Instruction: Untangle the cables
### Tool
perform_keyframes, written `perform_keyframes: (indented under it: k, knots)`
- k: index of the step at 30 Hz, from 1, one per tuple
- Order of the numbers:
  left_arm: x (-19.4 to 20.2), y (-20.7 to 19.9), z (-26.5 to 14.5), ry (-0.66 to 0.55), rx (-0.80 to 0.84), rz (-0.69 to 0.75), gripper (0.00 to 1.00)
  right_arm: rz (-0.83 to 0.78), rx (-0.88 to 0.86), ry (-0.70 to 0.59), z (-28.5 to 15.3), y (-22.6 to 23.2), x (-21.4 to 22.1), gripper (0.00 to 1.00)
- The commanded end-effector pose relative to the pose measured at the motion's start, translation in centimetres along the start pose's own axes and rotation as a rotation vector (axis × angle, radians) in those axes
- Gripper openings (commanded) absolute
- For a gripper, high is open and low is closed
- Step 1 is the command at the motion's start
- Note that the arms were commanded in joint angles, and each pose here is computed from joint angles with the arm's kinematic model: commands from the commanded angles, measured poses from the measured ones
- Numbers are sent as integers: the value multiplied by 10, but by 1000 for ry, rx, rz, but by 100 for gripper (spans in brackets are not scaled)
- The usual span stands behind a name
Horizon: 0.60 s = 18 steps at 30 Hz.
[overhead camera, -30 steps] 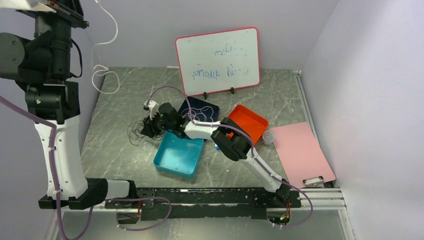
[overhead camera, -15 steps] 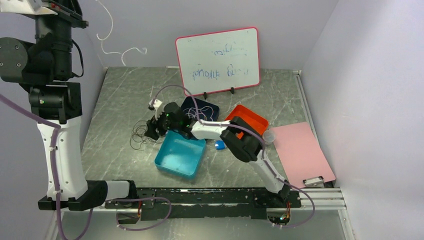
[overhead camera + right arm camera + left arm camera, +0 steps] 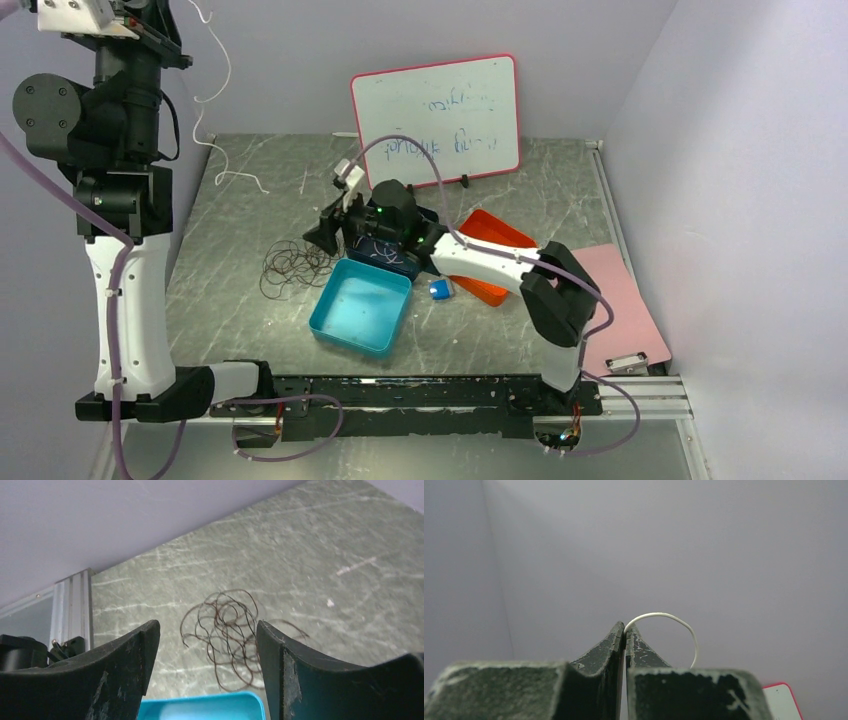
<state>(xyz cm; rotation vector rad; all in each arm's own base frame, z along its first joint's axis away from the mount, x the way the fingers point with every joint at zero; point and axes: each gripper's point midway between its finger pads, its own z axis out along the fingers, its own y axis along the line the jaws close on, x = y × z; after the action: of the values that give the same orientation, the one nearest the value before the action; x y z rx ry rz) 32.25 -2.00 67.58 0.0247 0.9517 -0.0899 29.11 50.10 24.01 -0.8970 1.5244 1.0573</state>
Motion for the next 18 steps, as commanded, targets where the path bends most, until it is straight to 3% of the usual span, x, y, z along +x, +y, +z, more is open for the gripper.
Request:
perform_keyframes:
  k: [1, 8, 18]
  knots:
    - [0, 1, -4, 2, -1, -9, 7, 43, 92, -15, -28, -22, -6, 74]
    - [19, -3, -11, 50, 18, -35, 7, 42, 63, -84, -61, -20, -47, 72]
    - [44, -13, -16, 122, 59, -88, 7, -16, -46, -234, -67, 7, -122, 73]
